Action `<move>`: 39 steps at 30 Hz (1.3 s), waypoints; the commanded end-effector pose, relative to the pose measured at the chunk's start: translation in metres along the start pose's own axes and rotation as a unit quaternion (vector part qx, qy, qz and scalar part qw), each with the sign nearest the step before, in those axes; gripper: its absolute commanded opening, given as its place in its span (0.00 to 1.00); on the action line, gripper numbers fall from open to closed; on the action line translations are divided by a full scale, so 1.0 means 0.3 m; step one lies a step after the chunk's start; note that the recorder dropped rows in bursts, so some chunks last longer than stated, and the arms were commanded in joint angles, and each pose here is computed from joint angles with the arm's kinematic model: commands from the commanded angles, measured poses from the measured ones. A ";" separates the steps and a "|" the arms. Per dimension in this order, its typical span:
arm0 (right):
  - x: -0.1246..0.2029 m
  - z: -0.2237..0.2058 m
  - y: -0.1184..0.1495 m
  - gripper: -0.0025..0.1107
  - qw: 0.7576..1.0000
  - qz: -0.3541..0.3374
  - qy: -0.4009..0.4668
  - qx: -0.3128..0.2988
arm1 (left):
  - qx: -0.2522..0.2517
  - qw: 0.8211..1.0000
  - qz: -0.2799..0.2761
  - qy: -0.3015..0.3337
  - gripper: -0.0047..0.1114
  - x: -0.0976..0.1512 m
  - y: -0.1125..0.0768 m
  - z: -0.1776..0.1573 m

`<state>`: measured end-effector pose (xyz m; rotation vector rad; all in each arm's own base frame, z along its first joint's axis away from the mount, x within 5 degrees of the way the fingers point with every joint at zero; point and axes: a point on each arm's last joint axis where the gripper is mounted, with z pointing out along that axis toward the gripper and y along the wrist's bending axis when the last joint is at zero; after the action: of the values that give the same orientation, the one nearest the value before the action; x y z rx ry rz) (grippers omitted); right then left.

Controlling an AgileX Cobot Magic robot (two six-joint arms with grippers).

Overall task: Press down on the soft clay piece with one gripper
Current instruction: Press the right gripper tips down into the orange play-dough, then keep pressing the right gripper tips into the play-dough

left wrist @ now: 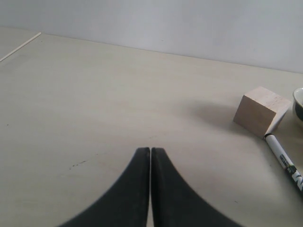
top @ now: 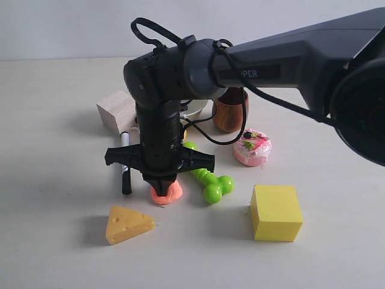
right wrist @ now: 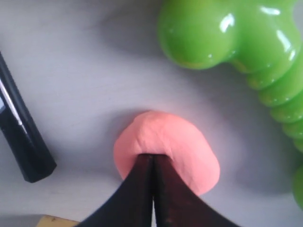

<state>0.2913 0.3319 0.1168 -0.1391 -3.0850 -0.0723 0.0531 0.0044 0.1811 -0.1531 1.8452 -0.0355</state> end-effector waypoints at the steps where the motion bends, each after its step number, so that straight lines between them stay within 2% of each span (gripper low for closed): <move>1: -0.003 -0.005 0.001 0.10 1.000 -0.018 -0.014 -0.008 | 0.001 1.000 0.000 -0.003 0.07 0.002 0.000 0.000; 5: -0.003 -0.019 0.002 0.22 1.000 -0.018 -0.017 -0.013 | 0.001 1.000 0.000 -0.003 0.07 0.002 0.000 0.000; 9: -0.002 -0.022 0.002 0.26 1.000 -0.018 -0.017 -0.012 | 0.001 1.000 0.000 -0.003 0.07 0.002 0.000 0.000; 23: 0.000 -0.063 -0.005 0.26 0.999 -0.021 -0.026 -0.009 | 0.001 1.000 0.000 -0.003 0.07 0.002 0.000 0.000; 27: 0.000 -0.060 -0.005 0.18 0.999 -0.022 -0.025 -0.009 | 0.001 1.000 0.000 -0.003 0.07 0.002 0.000 0.000; 31: 0.001 -0.060 -0.005 0.02 0.999 -0.024 -0.024 -0.009 | 0.001 1.000 0.000 -0.003 0.07 0.002 0.000 0.000; 39: -0.001 -0.060 -0.003 0.02 0.999 -0.027 -0.027 -0.012 | 0.001 1.000 0.000 -0.003 0.07 0.002 0.000 0.000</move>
<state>0.2928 0.3308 0.1316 -0.0833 -3.1293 -0.1048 0.0531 0.0044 0.1811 -0.1531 1.8452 -0.0355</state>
